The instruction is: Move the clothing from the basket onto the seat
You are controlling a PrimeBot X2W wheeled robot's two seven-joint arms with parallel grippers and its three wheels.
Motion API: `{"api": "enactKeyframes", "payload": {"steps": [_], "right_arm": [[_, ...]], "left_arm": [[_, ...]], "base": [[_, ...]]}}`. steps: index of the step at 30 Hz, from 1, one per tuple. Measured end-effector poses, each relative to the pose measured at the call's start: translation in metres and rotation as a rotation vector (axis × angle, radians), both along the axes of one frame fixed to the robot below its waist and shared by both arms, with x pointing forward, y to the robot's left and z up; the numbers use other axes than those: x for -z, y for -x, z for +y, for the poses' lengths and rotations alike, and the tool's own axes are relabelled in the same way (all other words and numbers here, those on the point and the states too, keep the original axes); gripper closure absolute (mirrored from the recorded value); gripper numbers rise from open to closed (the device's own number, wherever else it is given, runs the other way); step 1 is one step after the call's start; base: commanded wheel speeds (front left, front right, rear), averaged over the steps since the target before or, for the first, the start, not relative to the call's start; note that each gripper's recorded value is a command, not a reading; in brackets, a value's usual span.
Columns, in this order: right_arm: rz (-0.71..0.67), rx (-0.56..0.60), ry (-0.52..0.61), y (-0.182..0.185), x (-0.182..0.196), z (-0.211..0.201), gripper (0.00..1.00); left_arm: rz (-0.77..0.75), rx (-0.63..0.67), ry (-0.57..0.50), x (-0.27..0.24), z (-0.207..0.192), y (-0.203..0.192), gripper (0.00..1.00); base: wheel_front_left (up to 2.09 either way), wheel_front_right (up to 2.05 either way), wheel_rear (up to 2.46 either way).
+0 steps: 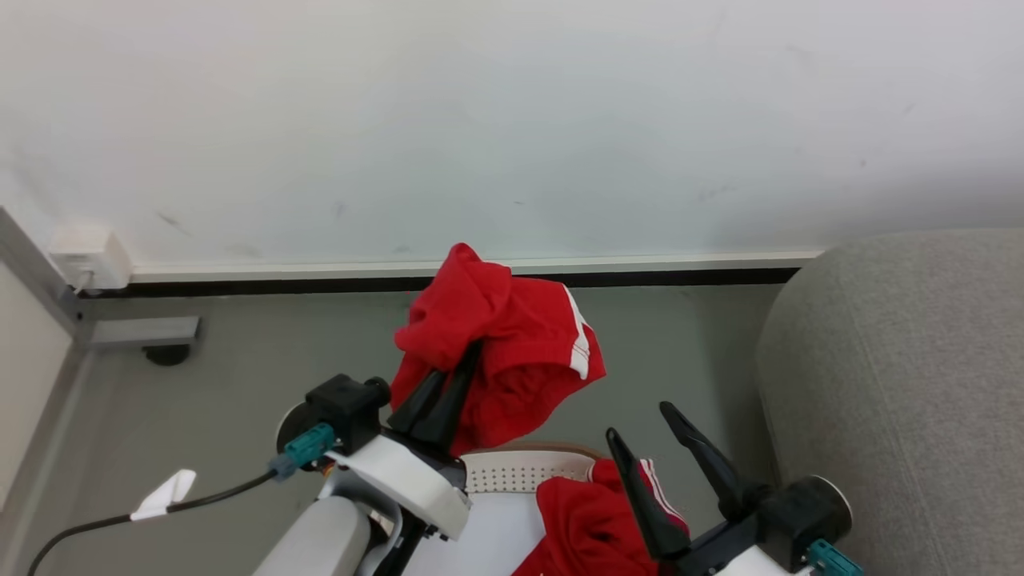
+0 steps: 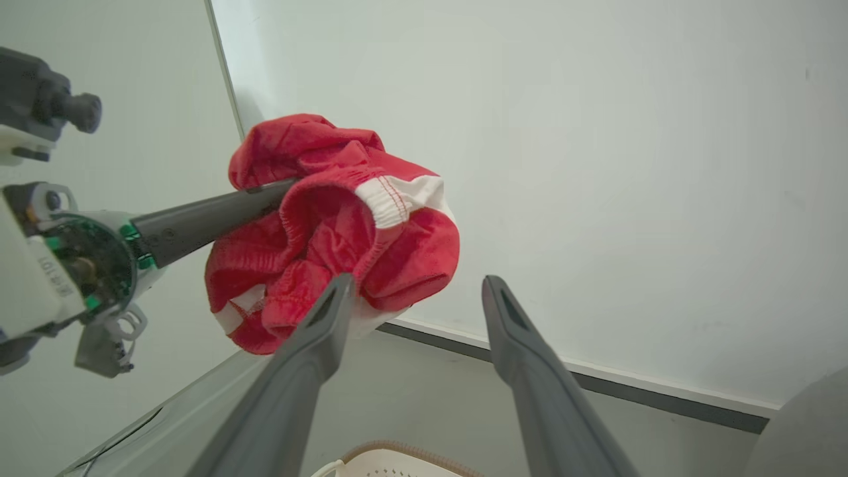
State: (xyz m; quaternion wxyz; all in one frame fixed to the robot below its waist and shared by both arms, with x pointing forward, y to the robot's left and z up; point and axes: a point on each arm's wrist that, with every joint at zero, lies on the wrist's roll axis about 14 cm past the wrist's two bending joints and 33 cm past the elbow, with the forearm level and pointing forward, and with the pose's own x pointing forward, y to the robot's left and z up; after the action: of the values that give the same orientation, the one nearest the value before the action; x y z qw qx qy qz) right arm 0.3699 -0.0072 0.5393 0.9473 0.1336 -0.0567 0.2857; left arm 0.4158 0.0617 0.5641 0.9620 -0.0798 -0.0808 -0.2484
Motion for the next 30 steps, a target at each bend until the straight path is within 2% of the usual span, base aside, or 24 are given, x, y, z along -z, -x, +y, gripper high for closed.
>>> {"api": "enactKeyframes", "payload": {"steps": [8,26,28,29,30], "right_arm": [[-0.012,-0.116,0.023,-0.002,-0.003,0.037,0.0],[0.023,-0.236,0.125,-0.011,0.015,0.079,0.0],[0.022,-0.242,0.125,-0.011,0.014,0.081,0.69],[0.024,-0.249,0.125,-0.009,0.014,0.082,1.0],[0.032,-0.251,0.122,-0.009,0.016,0.083,1.0]], "left_arm": [[0.005,0.001,-0.007,0.003,0.0,0.015,1.0],[0.0,0.045,-0.026,0.004,-0.012,0.051,1.0],[0.001,0.042,-0.022,0.003,-0.012,0.052,1.0],[0.002,0.04,-0.018,0.003,-0.011,0.052,1.0],[0.003,0.038,-0.016,0.003,-0.01,0.052,1.0]], "base": [[0.0,0.0,0.0],[0.0,0.0,0.0],[0.0,0.0,0.0],[0.0,0.0,0.0],[0.0,0.0,0.0]]}}
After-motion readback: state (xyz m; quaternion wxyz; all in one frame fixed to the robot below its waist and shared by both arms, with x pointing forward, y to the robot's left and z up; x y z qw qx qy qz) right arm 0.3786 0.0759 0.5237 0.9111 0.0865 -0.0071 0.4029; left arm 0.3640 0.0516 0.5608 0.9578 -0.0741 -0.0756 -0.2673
